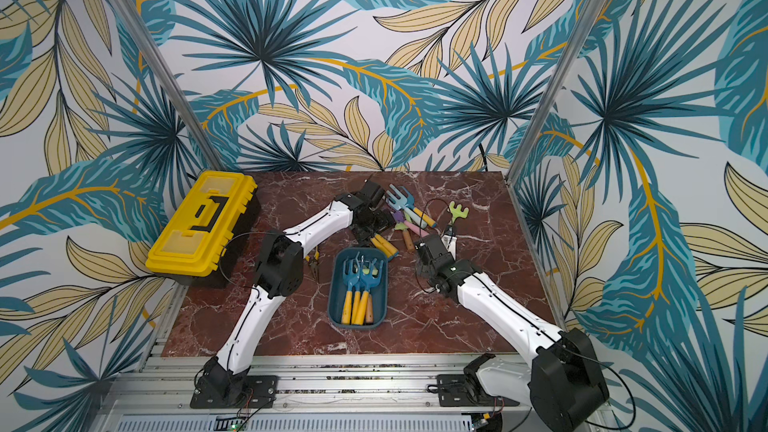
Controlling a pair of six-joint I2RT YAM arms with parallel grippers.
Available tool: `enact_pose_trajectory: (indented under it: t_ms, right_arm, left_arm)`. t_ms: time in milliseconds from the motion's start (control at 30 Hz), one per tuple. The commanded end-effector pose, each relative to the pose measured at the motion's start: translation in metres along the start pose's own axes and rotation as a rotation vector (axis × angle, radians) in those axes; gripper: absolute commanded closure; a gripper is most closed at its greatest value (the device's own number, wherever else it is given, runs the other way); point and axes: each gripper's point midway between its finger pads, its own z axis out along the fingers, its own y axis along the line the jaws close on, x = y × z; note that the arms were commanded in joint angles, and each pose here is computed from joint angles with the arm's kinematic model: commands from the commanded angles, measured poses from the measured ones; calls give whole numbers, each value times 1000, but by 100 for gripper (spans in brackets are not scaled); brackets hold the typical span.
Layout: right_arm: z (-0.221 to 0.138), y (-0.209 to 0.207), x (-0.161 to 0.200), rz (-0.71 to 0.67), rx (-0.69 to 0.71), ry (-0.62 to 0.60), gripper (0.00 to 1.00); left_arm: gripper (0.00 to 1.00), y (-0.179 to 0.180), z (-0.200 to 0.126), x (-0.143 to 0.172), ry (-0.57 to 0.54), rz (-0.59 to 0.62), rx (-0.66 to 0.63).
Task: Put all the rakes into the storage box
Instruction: Adjust the rake at the center of the board, then move the rake to the center of the board.
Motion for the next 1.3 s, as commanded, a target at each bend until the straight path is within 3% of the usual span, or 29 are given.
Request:
enact_pose_trajectory:
  t_ms: [0, 200, 400, 567, 600, 767, 867, 1000, 1267]
  right_arm:
    - [2, 1, 0, -3, -3, 10, 1]
    - [5, 3, 2, -1, -7, 22, 1]
    - [7, 4, 4, 1, -19, 39, 1]
    - [6, 5, 4, 0, -39, 49, 3]
    - [6, 5, 4, 1, -43, 50, 3]
    - [4, 6, 5, 7, -66, 60, 6]
    - [3, 5, 4, 14, -72, 57, 7]
    - [3, 2, 4, 23, -73, 59, 7]
    - [2, 1, 4, 37, -85, 64, 8]
  left_arm:
    - [0, -6, 28, 7, 42, -6, 26]
    - [0, -25, 31, 4, 45, 21, 89]
    - [0, -13, 2, -10, -76, 55, 5]
    - [0, 6, -3, -5, -80, 26, -60]
    - [2, 10, -3, -5, -84, 21, -77]
    - [33, 23, 0, -9, -100, 10, -128]
    - [45, 27, 7, -7, -85, 1, -149]
    - [56, 28, 8, -10, -96, -5, -161]
    - [63, 41, 8, -34, -135, -17, -198]
